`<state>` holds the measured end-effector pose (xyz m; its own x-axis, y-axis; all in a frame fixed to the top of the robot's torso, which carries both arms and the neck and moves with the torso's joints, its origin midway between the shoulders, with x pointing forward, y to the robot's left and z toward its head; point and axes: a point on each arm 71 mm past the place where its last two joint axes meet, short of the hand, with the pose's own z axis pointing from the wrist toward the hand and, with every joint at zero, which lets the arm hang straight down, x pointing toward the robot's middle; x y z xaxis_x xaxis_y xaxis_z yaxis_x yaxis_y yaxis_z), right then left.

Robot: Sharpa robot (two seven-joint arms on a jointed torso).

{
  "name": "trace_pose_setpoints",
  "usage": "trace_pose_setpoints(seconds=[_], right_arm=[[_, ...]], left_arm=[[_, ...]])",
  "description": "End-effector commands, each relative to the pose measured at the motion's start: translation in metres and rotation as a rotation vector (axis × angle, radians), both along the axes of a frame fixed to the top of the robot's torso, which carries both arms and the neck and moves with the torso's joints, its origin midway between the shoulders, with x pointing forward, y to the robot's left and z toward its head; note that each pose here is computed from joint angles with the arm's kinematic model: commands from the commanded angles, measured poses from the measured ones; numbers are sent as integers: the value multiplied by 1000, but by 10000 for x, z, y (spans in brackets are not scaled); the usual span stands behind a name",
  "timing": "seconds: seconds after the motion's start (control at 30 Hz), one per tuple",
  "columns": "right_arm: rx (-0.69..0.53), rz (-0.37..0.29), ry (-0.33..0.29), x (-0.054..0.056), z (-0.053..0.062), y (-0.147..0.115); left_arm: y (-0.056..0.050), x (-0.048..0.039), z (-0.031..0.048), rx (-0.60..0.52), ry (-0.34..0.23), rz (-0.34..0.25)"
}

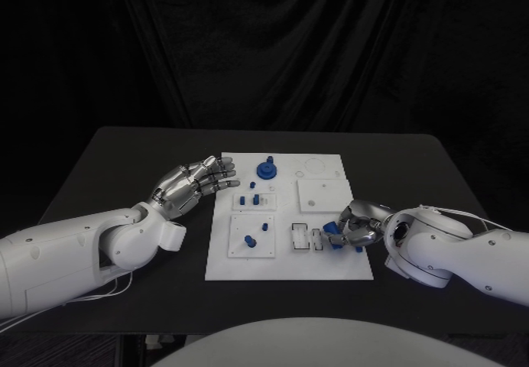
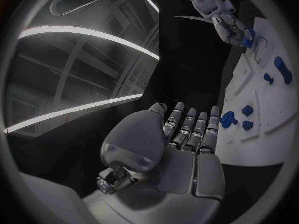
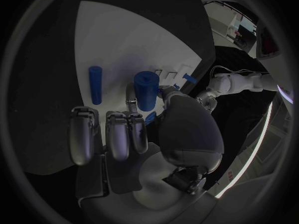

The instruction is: Assemble the parts on the task board

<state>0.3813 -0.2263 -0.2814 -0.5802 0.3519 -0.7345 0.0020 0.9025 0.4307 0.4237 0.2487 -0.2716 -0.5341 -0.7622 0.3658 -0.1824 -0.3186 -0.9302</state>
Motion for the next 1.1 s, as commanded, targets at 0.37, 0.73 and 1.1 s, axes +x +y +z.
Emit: trace_pose_setpoints(seconds=[0.37, 0.73, 1.1], right_arm=[[111, -38, 56, -7, 41, 162], [100, -5, 66, 28, -18, 279], [94, 29, 39, 46, -28, 371]], left_arm=[[-25, -5, 2, -15, -4, -12], [-38, -3, 0, -17, -4, -16], [-42, -4, -5, -18, -2, -18]])
